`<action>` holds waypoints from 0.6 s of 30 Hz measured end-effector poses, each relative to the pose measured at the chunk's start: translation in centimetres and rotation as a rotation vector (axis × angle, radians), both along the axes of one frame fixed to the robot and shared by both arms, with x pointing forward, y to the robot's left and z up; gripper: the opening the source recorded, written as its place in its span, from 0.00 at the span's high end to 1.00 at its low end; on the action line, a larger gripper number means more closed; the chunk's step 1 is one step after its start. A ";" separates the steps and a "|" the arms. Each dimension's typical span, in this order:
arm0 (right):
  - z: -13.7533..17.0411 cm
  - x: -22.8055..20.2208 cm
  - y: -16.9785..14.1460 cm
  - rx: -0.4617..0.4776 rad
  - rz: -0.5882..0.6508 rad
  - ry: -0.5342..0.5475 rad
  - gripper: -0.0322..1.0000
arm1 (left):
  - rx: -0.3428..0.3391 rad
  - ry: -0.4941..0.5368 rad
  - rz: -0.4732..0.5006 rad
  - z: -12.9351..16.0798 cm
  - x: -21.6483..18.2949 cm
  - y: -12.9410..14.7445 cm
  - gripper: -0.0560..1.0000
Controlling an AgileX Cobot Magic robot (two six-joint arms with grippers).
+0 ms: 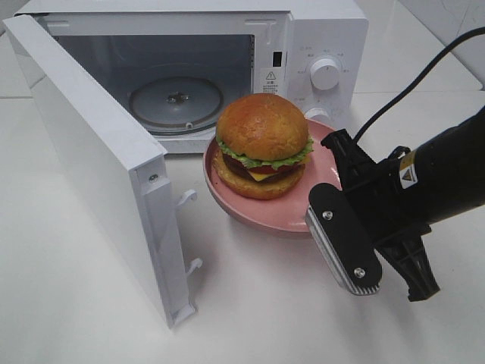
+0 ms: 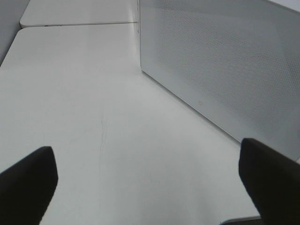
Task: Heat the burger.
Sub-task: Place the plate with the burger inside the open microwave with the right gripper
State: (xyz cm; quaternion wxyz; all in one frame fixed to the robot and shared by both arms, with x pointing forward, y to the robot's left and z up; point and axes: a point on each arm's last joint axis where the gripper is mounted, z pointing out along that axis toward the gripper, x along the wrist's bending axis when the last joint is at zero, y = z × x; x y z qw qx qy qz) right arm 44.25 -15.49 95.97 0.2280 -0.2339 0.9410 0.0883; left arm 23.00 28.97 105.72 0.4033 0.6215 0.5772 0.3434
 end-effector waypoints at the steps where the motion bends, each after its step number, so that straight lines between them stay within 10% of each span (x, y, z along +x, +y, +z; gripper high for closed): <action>1: 0.0 0.0 0.0 0.000 0.000 0.000 0.93 | 0.000 0.000 0.000 0.0 0.0 0.0 0.03; 18: -0.7 4.1 3.6 -0.030 0.052 -0.011 0.93 | 0.000 0.000 0.000 0.0 0.0 0.0 0.03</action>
